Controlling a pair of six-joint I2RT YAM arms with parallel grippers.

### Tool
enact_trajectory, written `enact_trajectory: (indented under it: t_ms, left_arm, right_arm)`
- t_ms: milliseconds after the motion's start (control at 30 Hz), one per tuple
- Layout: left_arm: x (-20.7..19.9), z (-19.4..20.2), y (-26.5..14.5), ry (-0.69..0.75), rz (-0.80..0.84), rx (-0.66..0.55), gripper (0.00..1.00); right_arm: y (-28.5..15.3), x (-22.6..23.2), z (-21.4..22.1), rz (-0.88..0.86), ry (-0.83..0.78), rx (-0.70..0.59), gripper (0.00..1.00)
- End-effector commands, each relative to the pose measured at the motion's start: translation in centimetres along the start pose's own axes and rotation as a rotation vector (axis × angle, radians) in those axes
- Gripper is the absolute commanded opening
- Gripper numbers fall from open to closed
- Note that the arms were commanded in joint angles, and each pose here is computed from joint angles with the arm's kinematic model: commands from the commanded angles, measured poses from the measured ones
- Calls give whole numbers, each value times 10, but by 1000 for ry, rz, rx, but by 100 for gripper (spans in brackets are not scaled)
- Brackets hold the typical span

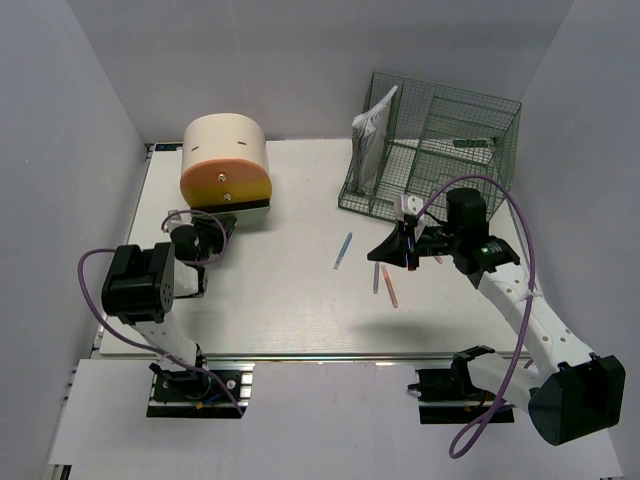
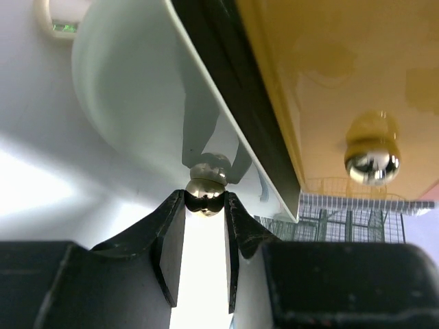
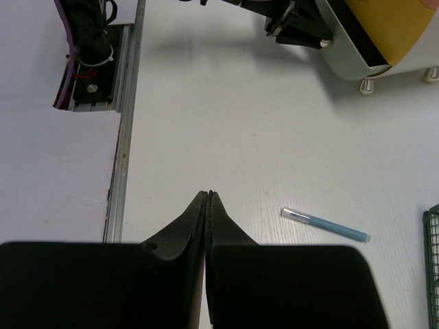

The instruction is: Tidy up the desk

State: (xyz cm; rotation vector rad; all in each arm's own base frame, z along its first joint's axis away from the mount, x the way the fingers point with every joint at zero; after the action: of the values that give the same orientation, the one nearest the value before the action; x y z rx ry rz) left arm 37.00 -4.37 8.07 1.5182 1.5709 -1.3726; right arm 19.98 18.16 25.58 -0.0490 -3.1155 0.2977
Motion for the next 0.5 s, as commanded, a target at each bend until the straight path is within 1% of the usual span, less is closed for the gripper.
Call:
enact_trajectory:
  t_ms: [0,167,300,400,433,467]
  left_arm:
    - [11,9,-19,12,-47,15,13]
    - [13,13,-31,17,-57,20,16]
    - [12,10,-36,14,-63,18,22]
    - [10,7,-36,19,-71,21,32]
    - [9,7,-36,24,-71,25,37]
    - [9,7,-37,26,-72,29,40]
  right_arm:
    - [-2,-1,-10,-11,-26,-17,0]
    - [-2,-2,-9,-7,-29,-16,0]
    - [-2,-2,-9,-6,-29,-15,0]
    - [-2,-2,-8,-9,-23,-13,0]
    - [-1,-2,-7,-13,-23,-11,0]
    - [-1,-2,-7,-11,-21,-11,0]
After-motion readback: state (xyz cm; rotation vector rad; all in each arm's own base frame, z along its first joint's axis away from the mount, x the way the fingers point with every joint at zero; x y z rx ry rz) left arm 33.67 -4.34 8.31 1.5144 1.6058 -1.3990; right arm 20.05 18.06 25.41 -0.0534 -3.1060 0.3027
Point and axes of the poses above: each gripper's point midway between its finger pads, its own y axis out along the fingers, its own x axis along the line the jaws close on, z = x × y, the point moved 5 cm from there along -y, back along the fingers, and after that the axes turned 1 degree about y, right-handed, at the moved point
